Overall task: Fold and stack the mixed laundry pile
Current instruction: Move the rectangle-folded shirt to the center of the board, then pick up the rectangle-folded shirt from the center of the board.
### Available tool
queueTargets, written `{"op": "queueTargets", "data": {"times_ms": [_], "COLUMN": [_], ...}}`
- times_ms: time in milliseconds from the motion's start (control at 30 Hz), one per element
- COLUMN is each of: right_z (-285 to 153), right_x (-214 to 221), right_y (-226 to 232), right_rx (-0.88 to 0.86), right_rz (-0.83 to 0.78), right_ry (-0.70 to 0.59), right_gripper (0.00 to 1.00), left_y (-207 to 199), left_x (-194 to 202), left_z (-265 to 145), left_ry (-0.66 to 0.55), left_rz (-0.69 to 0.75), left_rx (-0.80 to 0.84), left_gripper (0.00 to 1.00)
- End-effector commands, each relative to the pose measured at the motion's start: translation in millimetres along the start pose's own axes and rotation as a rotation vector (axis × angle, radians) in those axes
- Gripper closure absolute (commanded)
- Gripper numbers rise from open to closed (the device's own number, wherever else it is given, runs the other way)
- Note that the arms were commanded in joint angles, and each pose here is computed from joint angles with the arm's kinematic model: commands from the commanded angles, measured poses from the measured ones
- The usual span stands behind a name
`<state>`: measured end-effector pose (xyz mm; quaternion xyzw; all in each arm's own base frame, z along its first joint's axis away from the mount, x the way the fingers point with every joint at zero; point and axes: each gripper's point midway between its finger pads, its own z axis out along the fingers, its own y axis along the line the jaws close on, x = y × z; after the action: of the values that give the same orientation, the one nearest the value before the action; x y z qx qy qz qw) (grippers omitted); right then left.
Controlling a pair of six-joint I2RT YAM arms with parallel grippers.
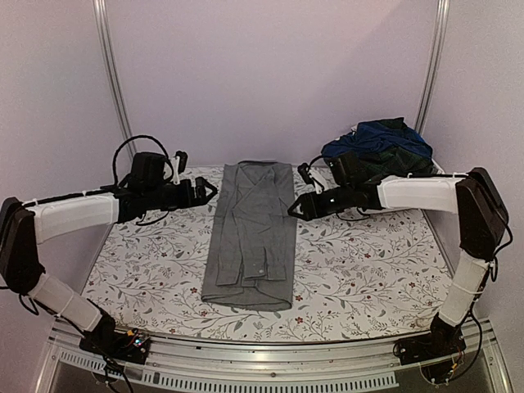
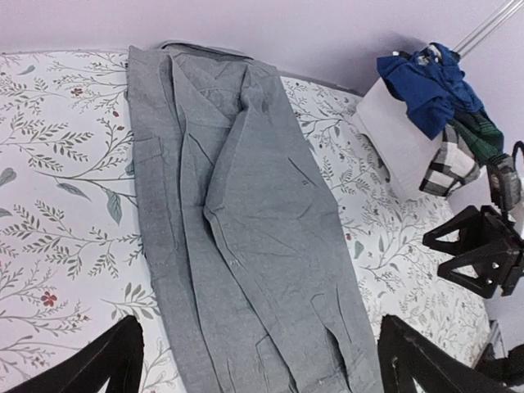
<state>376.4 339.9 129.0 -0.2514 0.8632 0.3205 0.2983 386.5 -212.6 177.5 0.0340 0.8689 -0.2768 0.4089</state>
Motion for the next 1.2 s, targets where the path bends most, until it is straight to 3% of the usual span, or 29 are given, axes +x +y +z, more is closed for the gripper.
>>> {"op": "queueTargets", "data": {"times_ms": [0, 167, 400, 600, 933, 1067, 1167], "right_z": [-22, -19, 0, 14, 22, 25, 19], "right_x": [45, 109, 185, 214, 223, 219, 212], "right_y": [32, 67, 95, 98, 85, 88, 94], "right_rx": [-0.117, -0.184, -0.207, -0.161, -0.094, -0.120, -0.150], "right_rz": [0.134, 0.238, 0.324, 0.365, 0.397, 0.383, 0.369], "right_ry": [0.065, 0.166, 0.303, 0.370, 0.371, 0.359, 0.326], "right_gripper": [0.46, 0.46, 0.47, 0.48, 0.57, 0.71, 0.97], "left_y": [5, 3, 2, 12, 3, -9, -24], "left_x": [69, 129, 191, 229, 245, 247, 243], "left_z": [-15, -38, -56, -59, -47, -42, -45], "left_ry": [0.167, 0.278, 0.385, 0.454, 0.473, 0.490, 0.484], "left_rz": [-0.120, -0.192, -0.244, -0.286, -0.310, -0.304, -0.281], "left_rx": [0.066, 0.068, 0.050, 0.012, 0.065, 0.112, 0.160], "left_gripper": [0.03, 0.25, 0.32, 0.40, 0.55, 0.69, 0.81]}}
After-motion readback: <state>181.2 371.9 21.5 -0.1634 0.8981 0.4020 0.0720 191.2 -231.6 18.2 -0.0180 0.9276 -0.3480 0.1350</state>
